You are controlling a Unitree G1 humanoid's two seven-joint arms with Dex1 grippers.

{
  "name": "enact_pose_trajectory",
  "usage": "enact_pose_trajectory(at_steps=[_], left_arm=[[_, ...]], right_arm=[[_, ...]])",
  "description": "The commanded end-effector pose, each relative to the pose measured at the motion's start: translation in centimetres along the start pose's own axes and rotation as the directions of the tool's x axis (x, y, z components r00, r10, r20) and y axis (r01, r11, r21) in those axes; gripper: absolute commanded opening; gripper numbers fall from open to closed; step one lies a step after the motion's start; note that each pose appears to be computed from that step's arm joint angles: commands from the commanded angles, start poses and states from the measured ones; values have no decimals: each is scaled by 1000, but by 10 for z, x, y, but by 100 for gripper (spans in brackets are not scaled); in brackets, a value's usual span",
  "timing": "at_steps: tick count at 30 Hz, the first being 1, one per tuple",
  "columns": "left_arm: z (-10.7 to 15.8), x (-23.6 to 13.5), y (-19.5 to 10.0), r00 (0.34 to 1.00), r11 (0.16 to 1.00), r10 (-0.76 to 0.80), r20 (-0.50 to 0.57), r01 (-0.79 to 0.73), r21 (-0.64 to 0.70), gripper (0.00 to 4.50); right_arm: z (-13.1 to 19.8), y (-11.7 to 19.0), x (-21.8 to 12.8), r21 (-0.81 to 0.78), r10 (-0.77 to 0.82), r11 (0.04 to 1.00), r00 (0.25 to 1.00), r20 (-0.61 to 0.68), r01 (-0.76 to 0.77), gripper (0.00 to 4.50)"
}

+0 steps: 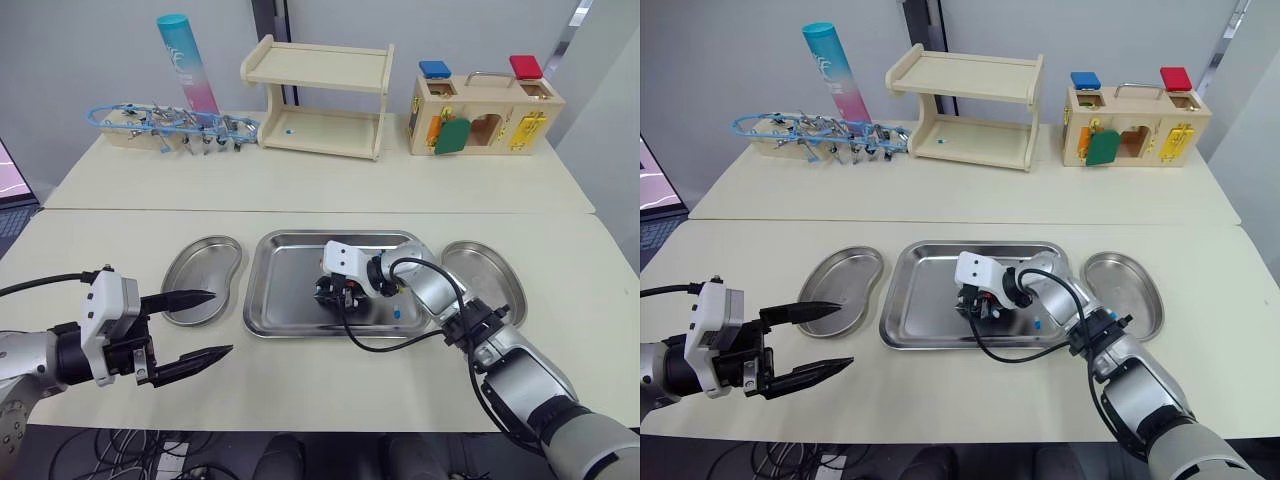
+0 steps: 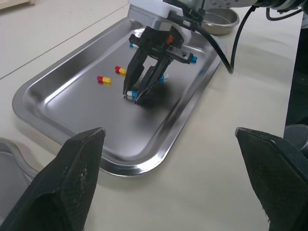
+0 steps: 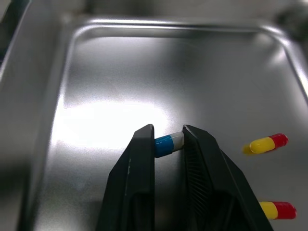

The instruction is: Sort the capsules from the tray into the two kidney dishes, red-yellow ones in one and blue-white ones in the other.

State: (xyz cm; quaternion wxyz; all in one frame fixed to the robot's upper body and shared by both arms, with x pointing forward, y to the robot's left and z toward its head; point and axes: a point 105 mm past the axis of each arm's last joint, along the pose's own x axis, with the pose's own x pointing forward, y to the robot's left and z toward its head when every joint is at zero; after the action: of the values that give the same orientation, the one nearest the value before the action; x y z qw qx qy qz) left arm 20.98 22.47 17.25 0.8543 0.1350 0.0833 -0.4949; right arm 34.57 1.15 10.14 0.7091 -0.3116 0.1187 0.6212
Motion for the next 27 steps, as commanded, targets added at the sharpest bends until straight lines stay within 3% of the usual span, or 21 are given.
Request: enact_pose_trajectory(at_steps=[1, 7, 10, 15, 17, 18, 27], left_arm=[[8, 4, 1, 1000, 999, -17, 9, 17, 28, 450], [22, 22, -10, 991, 993, -112, 79, 109, 42, 450], [38, 42, -23, 967, 979, -199, 161, 190, 73, 450], [56, 69, -43, 910, 939, -341, 235, 318, 130, 450], [62, 77, -48, 889, 926, -376, 260, 349, 147, 450], [64, 81, -49, 881, 919, -391, 268, 359, 159, 450], [74, 97, -53, 840, 889, -454, 295, 407, 210, 450]], right_arm=[[24, -2, -17, -49, -20, 999, 996, 85, 24, 60], [35, 4, -64, -18, -81, 996, 987, 139, 84, 60], [29, 8, -103, 52, -170, 985, 977, 132, 164, 60], [-12, 15, -170, 146, -327, 933, 944, -37, 329, 45], [-27, 17, -195, 180, -379, 902, 919, -108, 393, 3], [-36, 18, -206, 193, -401, 885, 904, -144, 424, 3], [-85, 18, -241, 211, -462, 810, 816, -346, 548, 3]])
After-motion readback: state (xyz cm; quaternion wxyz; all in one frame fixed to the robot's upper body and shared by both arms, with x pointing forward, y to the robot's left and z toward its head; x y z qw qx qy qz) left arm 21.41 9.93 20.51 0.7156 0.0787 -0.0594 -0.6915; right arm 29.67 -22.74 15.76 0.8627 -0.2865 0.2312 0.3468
